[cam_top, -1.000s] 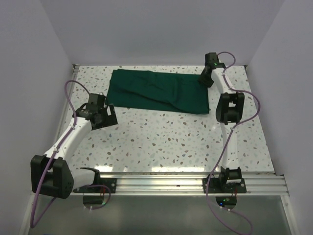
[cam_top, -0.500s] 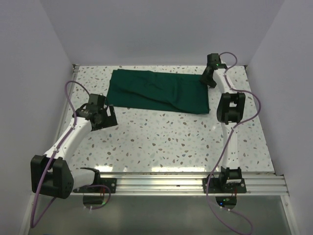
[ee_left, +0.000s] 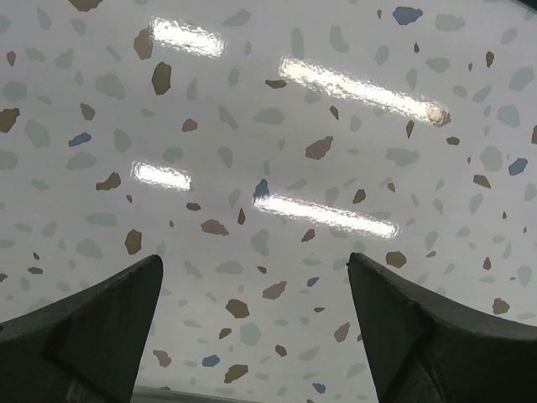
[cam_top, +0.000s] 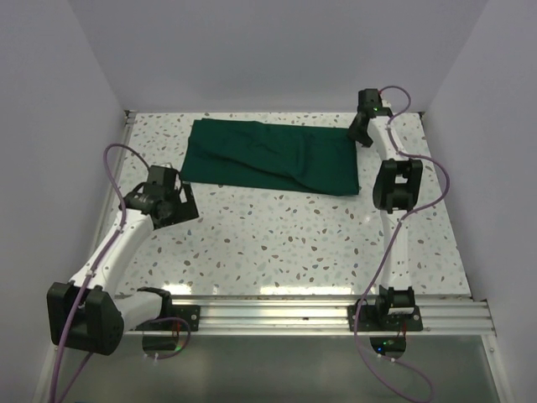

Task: Open and lay out the surgical kit
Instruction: Adjust the surgical kit at the center of the board.

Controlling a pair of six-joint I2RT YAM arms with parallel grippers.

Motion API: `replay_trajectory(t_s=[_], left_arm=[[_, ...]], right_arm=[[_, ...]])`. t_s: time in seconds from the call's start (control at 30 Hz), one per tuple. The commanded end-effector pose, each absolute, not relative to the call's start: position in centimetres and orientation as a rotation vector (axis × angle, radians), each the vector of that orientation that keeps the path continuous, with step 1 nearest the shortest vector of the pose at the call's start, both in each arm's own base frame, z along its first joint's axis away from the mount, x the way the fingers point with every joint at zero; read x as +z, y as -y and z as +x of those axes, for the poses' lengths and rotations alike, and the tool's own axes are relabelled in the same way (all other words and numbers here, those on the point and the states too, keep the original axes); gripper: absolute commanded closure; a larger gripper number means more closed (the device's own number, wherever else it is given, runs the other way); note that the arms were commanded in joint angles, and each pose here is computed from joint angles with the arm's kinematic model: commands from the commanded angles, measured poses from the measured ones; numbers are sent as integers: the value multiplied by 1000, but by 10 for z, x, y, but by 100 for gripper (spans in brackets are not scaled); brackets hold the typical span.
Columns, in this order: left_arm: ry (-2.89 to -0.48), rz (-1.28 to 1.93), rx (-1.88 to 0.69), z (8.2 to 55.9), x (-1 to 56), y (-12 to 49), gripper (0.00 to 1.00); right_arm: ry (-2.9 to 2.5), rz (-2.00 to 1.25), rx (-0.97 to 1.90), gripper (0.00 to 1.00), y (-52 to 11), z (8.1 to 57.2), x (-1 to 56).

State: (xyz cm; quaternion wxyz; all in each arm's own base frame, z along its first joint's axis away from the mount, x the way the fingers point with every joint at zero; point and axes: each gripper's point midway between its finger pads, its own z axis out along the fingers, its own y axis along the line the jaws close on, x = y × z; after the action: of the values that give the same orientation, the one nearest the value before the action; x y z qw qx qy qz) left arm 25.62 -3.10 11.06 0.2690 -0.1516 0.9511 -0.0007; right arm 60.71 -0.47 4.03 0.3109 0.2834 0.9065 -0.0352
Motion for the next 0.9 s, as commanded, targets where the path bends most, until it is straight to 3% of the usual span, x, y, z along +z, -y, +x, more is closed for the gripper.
replay_trajectory(t_s=[0.0,0.2,0.33,0.87], left_arm=[[-2546,-461,11,250,113,26,4],[-2536,-486,8,242,117,25,4],[-2518,-502,12,230,125,21,4],[-2493,-563,-13,194,129,17,3]], right_arm=[[-2176,706,108,49,-9,636,143],[-2081,700,303,49,-32,661,152],[-2114,730,323,49,-36,667,123],[-2271,711,196,49,-27,654,35]])
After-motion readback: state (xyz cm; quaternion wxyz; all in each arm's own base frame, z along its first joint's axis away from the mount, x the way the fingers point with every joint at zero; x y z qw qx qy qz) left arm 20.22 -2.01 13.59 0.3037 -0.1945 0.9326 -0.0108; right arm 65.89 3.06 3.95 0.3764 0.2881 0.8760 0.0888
